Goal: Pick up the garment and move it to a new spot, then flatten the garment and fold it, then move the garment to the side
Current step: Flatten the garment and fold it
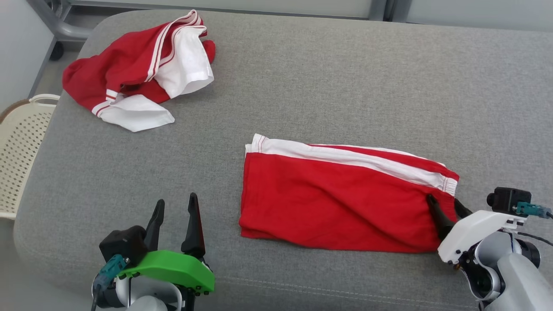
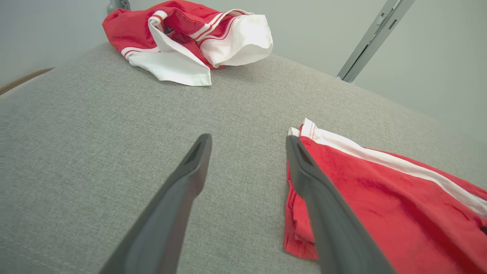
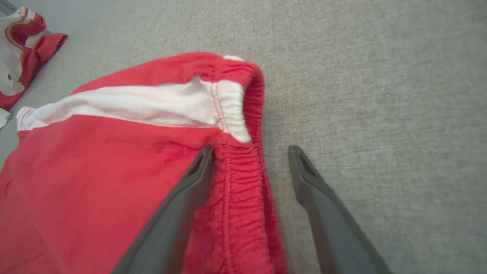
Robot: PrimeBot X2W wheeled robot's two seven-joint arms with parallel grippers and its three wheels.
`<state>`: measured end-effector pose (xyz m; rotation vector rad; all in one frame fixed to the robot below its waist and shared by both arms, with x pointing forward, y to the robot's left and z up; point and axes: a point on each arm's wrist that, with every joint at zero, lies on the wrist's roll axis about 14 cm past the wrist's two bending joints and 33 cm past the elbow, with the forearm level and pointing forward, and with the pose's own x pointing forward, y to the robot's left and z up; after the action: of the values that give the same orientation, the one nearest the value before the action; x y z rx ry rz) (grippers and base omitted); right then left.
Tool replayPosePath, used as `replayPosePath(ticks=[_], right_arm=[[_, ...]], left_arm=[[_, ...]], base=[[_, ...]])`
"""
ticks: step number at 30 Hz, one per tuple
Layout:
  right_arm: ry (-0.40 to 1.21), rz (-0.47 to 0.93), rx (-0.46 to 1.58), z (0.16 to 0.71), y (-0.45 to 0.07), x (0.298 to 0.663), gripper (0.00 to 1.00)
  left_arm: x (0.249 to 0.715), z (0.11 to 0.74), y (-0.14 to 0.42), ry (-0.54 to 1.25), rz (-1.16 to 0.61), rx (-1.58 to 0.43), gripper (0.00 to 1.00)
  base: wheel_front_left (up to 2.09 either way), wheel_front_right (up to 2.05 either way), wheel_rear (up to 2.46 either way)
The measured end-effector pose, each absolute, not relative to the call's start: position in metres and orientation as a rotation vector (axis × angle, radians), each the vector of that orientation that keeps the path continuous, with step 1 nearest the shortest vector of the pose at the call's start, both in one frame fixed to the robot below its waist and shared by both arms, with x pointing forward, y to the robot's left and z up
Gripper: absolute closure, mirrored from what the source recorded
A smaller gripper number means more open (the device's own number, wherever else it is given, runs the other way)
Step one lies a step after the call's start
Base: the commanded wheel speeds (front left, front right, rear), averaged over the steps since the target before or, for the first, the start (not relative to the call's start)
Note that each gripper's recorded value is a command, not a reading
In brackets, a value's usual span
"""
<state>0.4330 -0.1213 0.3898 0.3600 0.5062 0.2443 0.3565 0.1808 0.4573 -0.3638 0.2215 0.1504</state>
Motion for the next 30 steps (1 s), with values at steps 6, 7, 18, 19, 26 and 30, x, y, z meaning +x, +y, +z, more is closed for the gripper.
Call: replayPosePath(ticks=[6,7,18,19,26,30], right_arm=[[0.600,0.297,0.349,0.378,-0.111,0.441,0.35],[0.609,0.304,0.350,0.377,-0.110,0.442,0.58],[0.627,0.313,0.445,0.383,-0.107,0.443,1.00],[0.631,0.313,0.458,0.384,-0.108,0.442,1.00],[0.658,0.275,0.478,0.404,-0.153,0.444,1.00],[0.666,0.220,0.476,0.417,-0.189,0.444,1.00]], left_arm=[[0.352,0.454,0.189,0.229,0.184,-0.364,0.00],[0.351,0.453,0.189,0.230,0.187,-0.365,0.00],[0.356,0.453,0.184,0.230,0.167,-0.368,0.00],[0.357,0.454,0.182,0.230,0.158,-0.368,0.00],[0.366,0.459,0.156,0.226,0.068,-0.371,0.00],[0.370,0.462,0.139,0.227,0.009,-0.374,0.00]], base=[[0.00,0.00,0.00],[0.00,0.00,0.00],[0.00,0.00,0.00],[0.00,0.00,0.00],[0.00,0.00,0.00],[0.00,0.00,0.00]])
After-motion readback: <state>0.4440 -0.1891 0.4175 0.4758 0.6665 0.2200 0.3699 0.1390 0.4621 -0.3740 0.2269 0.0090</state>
